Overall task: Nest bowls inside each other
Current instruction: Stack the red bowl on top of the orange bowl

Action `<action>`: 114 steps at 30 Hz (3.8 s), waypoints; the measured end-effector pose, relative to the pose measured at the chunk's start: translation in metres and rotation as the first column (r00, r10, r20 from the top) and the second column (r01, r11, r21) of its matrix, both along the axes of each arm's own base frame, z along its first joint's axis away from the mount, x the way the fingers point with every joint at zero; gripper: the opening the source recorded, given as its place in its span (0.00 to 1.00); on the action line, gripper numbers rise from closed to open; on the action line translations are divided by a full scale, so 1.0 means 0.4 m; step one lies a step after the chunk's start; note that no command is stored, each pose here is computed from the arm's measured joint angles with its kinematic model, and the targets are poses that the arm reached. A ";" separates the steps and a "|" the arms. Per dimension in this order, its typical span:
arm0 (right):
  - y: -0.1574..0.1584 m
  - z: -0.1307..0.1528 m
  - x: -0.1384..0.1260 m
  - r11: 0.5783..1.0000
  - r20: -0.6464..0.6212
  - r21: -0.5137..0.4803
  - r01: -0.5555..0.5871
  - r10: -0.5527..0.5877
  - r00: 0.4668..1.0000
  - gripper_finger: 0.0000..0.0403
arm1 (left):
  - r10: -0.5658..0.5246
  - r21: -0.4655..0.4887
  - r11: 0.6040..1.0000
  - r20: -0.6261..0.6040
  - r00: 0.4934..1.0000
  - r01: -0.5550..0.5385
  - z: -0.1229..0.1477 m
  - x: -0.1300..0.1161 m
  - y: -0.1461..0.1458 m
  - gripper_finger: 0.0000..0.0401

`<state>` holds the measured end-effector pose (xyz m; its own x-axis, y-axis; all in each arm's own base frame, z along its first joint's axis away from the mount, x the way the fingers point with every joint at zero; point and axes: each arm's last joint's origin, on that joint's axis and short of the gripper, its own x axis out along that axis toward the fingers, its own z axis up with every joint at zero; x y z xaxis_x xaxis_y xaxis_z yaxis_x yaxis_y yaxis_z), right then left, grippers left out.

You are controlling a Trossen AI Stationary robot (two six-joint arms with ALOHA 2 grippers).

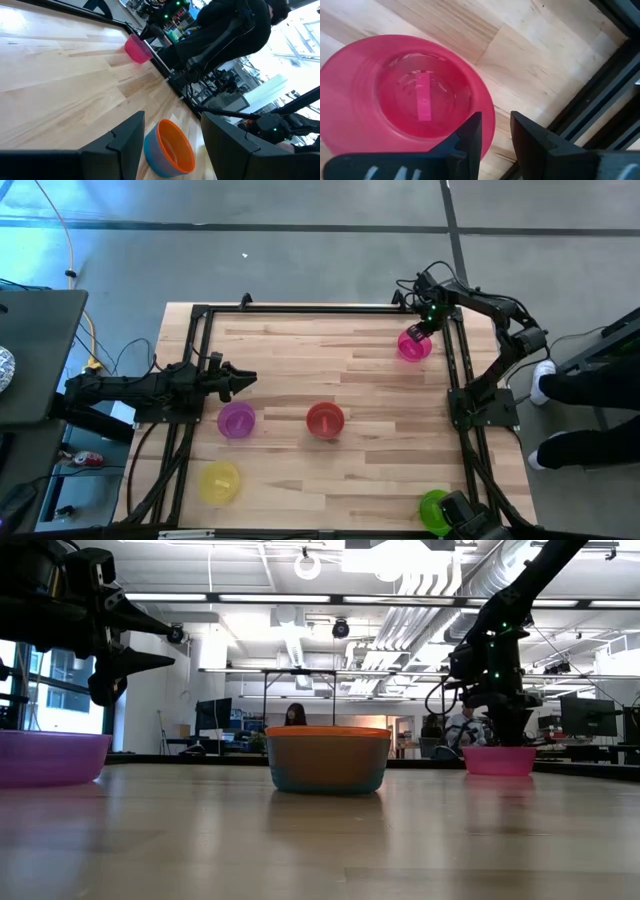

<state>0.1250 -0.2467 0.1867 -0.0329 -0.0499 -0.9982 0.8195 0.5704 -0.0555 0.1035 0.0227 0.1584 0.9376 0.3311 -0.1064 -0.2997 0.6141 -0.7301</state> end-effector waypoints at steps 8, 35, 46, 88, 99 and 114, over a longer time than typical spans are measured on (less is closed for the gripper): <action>0.000 -0.005 0.000 1.000 -0.007 0.014 -0.009 0.009 1.000 0.23 | 0.000 0.000 1.000 0.000 1.000 0.000 0.000 0.000 0.000 0.46; 0.006 -0.030 0.010 0.995 0.006 0.102 -0.006 0.005 1.000 0.22 | 0.000 0.000 1.000 0.000 1.000 0.000 0.000 0.000 0.000 0.46; 0.004 -0.049 0.018 0.993 -0.026 0.116 0.033 -0.030 0.999 0.15 | -0.001 0.000 1.000 0.000 1.000 0.001 0.000 0.000 0.000 0.46; 0.098 0.198 0.274 0.973 0.278 0.220 -0.070 0.006 0.961 0.00 | 0.006 0.084 0.996 -0.028 1.000 -0.004 0.000 0.000 0.001 0.46; 0.152 0.263 0.334 0.963 0.353 0.240 -0.121 0.029 0.935 0.00 | 0.000 0.083 0.997 -0.028 1.000 0.003 0.000 0.000 0.001 0.46; 0.280 0.264 0.410 0.956 0.288 0.287 -0.061 -0.026 0.957 0.00 | -0.009 0.081 0.997 -0.029 1.000 0.011 0.000 0.000 0.000 0.46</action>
